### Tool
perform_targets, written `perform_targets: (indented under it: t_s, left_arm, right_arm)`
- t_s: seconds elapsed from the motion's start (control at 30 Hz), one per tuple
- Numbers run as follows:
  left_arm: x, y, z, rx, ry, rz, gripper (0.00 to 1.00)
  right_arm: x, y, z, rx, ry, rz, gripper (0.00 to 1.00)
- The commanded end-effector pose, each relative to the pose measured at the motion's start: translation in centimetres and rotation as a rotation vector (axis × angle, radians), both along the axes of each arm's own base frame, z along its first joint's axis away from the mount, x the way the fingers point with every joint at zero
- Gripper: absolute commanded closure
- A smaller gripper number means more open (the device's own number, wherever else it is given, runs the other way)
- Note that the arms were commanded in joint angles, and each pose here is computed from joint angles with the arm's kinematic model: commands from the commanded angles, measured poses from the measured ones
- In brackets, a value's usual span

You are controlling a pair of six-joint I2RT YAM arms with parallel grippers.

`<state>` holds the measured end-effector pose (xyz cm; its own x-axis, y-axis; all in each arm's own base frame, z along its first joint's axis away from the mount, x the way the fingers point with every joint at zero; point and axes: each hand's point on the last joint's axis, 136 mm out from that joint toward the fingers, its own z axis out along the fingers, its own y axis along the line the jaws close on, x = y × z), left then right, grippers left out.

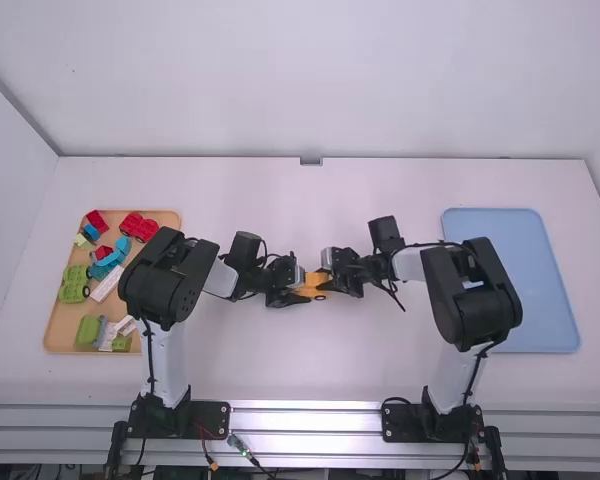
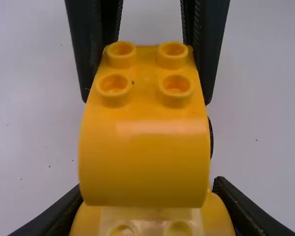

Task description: Assemble lego blocks to make yellow taxi

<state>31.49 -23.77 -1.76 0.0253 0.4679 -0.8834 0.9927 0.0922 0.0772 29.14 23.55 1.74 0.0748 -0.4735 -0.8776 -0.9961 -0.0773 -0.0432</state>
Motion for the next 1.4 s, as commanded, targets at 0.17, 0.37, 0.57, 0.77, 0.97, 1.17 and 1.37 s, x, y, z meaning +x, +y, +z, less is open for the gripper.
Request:
perform_targets:
  t_s: [0.17,0.37,0.57,0.77,0.97,1.17,1.37]
  left_arm:
    - [0.0,0.4,-1.0,0.044,-0.001,0.017,0.62]
    - [0.0,0.4,-1.0,0.044,0.003,0.018,0.62]
    - [-0.3,0.5,-1.2,0.051,0.018,0.014,0.63]
    - [-0.3,0.5,-1.2,0.051,0.018,0.014,0.64]
    - [-0.3,0.5,-1.2,0.051,0.018,0.014,0.64]
    - [-0.6,0.6,-1.5,0.062,0.011,-0.003,0.66]
    - [-0.6,0.6,-1.5,0.062,-0.001,-0.008,0.67]
  right_arm:
    - [-0.7,0.6,-0.8,-0.01,0.017,0.017,0.99]
    - [-0.7,0.6,-0.9,-0.018,0.015,0.018,0.99]
    - [-0.7,0.6,-1.0,-0.023,0.013,0.016,0.99]
    - [-0.8,0.6,-1.1,-0.028,0.017,0.02,0.99]
    - [-0.6,1.4,-2.1,-0.04,0.033,0.004,1.0]
    - [-0.4,0.9,-2.3,-0.056,0.069,-0.011,1.0]
    - [-0.6,0.4,-2.5,-0.101,0.08,0.006,1.0]
